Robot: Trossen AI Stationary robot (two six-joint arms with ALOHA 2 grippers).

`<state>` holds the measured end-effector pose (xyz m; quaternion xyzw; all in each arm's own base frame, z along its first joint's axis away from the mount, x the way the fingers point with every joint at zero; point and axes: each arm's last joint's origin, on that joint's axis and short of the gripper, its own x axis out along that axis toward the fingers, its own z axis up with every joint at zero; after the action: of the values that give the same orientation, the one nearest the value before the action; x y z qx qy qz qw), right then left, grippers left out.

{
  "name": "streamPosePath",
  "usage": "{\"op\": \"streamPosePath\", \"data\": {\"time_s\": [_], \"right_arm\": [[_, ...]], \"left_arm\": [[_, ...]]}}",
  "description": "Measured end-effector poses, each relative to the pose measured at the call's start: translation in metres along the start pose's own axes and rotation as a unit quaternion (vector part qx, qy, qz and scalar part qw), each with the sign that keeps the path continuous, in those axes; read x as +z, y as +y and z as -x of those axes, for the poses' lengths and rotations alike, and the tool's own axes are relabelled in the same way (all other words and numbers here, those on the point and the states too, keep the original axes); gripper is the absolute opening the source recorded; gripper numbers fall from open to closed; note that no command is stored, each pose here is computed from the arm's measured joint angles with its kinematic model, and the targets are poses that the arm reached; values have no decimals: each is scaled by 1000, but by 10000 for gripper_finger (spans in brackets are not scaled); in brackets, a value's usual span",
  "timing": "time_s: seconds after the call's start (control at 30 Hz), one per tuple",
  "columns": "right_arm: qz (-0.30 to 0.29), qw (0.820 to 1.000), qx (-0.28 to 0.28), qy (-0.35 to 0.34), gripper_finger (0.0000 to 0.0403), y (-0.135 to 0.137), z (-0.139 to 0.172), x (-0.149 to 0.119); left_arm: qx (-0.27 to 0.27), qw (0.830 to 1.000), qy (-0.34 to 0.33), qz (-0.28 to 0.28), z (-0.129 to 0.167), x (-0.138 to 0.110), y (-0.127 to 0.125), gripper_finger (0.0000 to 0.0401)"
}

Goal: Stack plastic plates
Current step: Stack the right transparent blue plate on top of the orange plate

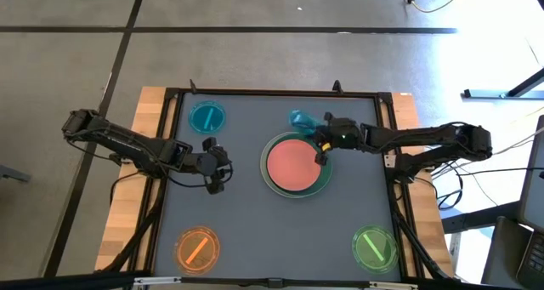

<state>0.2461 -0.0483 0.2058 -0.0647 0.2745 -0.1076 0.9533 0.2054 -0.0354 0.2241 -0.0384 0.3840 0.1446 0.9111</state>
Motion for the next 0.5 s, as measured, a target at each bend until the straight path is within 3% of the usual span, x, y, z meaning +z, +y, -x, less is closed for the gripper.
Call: {"op": "streamPosePath", "data": {"time_s": [0.2,0.5], "right_arm": [[37,997,55,-27,1,32,6,15],[63,990,121,-38,1,66,15,20]], "left_arm": [[1,999,-12,-39,1,2,-2,127],[6,999,-13,-41,0,2,-1,127]]}}
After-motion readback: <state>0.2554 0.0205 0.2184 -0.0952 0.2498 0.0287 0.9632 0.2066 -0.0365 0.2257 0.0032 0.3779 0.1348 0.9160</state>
